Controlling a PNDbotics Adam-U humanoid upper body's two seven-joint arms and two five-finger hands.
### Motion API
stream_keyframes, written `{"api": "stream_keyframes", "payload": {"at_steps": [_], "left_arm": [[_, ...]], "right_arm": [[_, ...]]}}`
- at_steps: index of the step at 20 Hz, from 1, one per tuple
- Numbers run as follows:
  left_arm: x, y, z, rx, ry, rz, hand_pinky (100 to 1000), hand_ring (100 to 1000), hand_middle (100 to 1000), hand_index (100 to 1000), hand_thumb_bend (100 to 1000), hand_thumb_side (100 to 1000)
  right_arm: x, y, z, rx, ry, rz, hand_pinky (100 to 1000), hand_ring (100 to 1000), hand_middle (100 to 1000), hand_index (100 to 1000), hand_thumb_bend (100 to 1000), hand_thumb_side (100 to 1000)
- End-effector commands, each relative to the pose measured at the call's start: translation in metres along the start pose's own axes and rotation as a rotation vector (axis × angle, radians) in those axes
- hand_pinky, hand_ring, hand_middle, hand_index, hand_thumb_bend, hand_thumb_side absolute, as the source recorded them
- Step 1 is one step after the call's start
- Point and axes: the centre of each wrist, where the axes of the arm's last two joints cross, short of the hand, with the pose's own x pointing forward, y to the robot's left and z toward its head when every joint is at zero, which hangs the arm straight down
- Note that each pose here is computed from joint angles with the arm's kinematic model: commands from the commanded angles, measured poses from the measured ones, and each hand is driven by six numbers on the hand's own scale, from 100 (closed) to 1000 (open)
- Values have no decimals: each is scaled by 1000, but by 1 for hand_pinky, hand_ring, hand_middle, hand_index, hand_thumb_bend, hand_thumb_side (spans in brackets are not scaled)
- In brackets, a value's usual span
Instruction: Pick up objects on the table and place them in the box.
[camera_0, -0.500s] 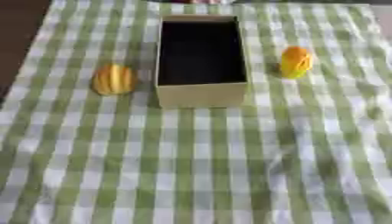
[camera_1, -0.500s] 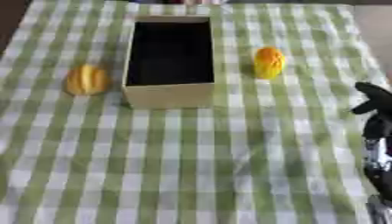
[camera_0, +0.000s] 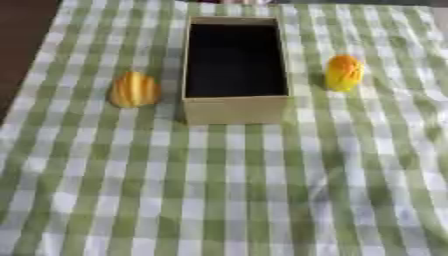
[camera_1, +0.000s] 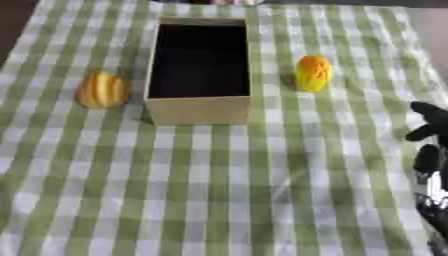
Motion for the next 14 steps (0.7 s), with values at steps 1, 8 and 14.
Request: {"api": "stream_keyframes", "payload": {"at_steps": [1,8,14], "left_arm": [[5,2,-7,-22,-29,-14,823,650,650,848,100,648],[5,3,-7,-33,-28,-21,824,648,650,847,100,648],[5,1,-8,-46,-22,-14,825,647,649,846,100,647]], "right_arm": [[6,-31,-7,178,-40,133,908,834,505,785,100,470],[17,-88,-44,434,-16,424,897,871,573,827,100,302],[23,-96,-77,593,50,653,891,895,712,873,100,200]]}}
